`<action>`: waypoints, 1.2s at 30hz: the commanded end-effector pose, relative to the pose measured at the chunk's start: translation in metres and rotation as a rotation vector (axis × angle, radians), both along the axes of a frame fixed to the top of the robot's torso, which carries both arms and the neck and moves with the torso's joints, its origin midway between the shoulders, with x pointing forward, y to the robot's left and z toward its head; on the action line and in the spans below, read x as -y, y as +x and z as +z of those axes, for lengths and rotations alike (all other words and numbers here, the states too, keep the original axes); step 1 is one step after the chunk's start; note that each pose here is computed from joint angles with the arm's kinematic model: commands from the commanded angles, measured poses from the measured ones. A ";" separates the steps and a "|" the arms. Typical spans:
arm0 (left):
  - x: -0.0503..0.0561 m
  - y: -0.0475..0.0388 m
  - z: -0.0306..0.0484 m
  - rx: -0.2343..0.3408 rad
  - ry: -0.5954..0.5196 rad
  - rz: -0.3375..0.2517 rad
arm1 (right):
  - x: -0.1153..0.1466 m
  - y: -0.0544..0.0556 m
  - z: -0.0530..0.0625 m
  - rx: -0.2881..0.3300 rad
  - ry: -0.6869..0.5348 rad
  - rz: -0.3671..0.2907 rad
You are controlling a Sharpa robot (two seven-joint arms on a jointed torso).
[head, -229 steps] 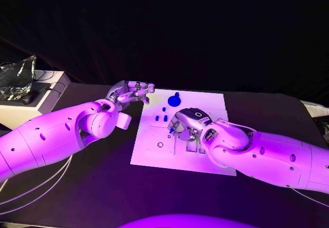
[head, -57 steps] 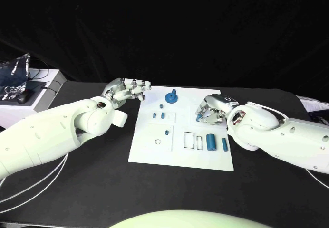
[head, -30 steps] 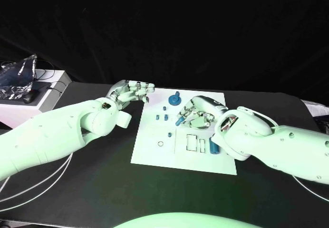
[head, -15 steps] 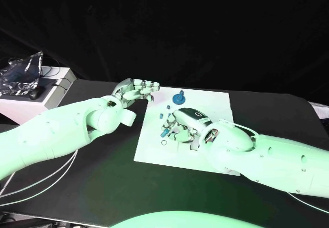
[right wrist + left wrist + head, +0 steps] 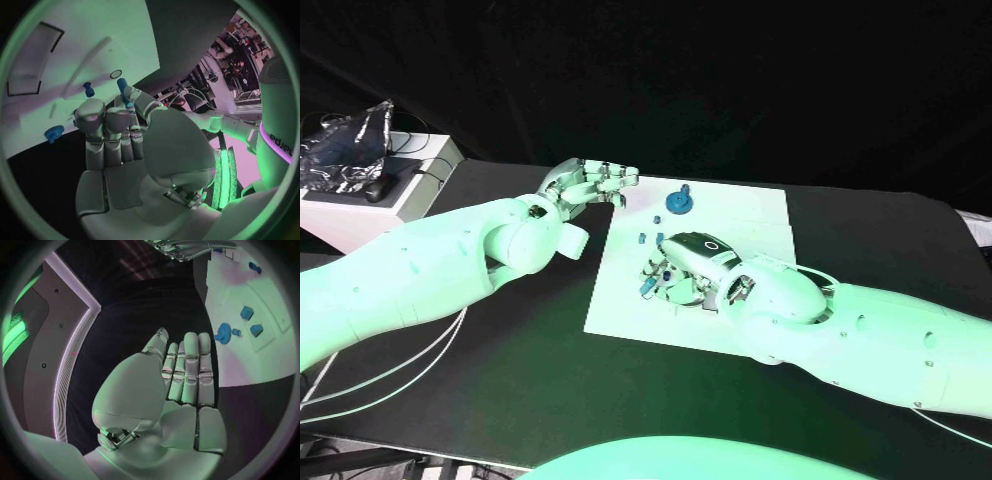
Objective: Assemble the parts on the task board
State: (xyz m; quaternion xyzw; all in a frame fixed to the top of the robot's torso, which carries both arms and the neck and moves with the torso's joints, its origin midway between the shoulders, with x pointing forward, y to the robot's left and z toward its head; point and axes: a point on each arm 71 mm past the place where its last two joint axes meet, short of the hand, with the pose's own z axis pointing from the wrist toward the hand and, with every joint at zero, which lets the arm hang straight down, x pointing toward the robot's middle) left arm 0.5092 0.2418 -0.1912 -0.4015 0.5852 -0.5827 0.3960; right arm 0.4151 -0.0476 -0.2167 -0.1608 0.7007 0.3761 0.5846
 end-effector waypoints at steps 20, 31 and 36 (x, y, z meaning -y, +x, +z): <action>0.002 -0.0009 0.0009 0.002 -0.006 -0.019 | 0.000 0.002 -0.009 0.014 -0.098 0.012; 0.002 -0.0013 0.0011 0.002 -0.006 -0.020 | -0.002 0.003 -0.013 0.025 -0.109 0.007; 0.002 -0.0014 0.0012 0.002 -0.006 -0.021 | -0.004 0.002 -0.014 0.021 -0.111 0.018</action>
